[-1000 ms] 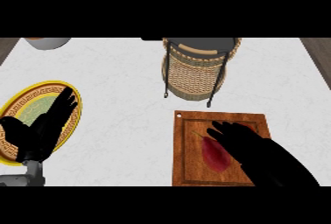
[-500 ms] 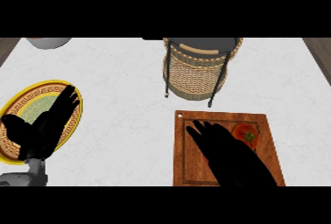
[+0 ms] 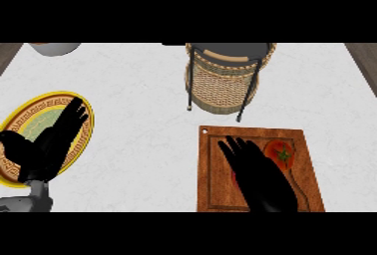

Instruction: Pick the pear from the cutting board and place it in the tiered basket

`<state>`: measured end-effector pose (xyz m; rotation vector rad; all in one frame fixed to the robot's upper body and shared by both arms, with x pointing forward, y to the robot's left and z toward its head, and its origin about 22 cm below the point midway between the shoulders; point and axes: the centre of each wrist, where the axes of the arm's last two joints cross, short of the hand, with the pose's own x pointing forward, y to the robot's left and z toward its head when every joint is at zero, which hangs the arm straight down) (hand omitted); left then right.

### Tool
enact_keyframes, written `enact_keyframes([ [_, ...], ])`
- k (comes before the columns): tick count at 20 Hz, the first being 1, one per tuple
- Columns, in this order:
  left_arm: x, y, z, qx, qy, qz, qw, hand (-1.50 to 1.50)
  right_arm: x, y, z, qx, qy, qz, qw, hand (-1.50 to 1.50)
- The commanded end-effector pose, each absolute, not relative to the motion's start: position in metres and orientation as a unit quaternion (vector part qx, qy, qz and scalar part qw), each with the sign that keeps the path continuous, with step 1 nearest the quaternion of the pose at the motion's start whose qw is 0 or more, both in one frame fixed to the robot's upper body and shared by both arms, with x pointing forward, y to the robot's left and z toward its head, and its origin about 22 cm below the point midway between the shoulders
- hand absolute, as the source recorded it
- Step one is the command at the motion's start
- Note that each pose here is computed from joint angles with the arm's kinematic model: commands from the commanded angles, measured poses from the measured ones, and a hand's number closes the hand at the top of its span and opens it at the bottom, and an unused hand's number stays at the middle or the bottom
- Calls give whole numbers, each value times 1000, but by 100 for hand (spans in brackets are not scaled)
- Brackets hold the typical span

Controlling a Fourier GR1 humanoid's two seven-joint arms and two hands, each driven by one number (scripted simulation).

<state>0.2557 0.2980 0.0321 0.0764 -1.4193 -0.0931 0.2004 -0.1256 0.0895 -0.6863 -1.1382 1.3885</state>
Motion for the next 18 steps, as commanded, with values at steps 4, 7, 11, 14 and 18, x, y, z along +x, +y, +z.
enact_keyframes([
  [4, 261, 285, 37, 35, -651, -44, 757, 0, 218, -142, 58, -330, -498, 578, 555, -150],
  [7, 259, 305, 45, 25, -648, -39, 760, 0, 211, -126, 62, -338, -494, 583, 549, -150],
  [11, 250, 276, 31, 36, -650, -43, 758, 0, 218, -149, 61, -336, -486, 589, 551, -150],
  [14, 257, 295, 43, 36, -645, -41, 762, 0, 228, -147, 44, -305, -439, 620, 574, 150],
  [18, 264, 292, 48, 35, -658, -41, 751, 0, 228, -128, 53, -306, -434, 653, 540, 150],
])
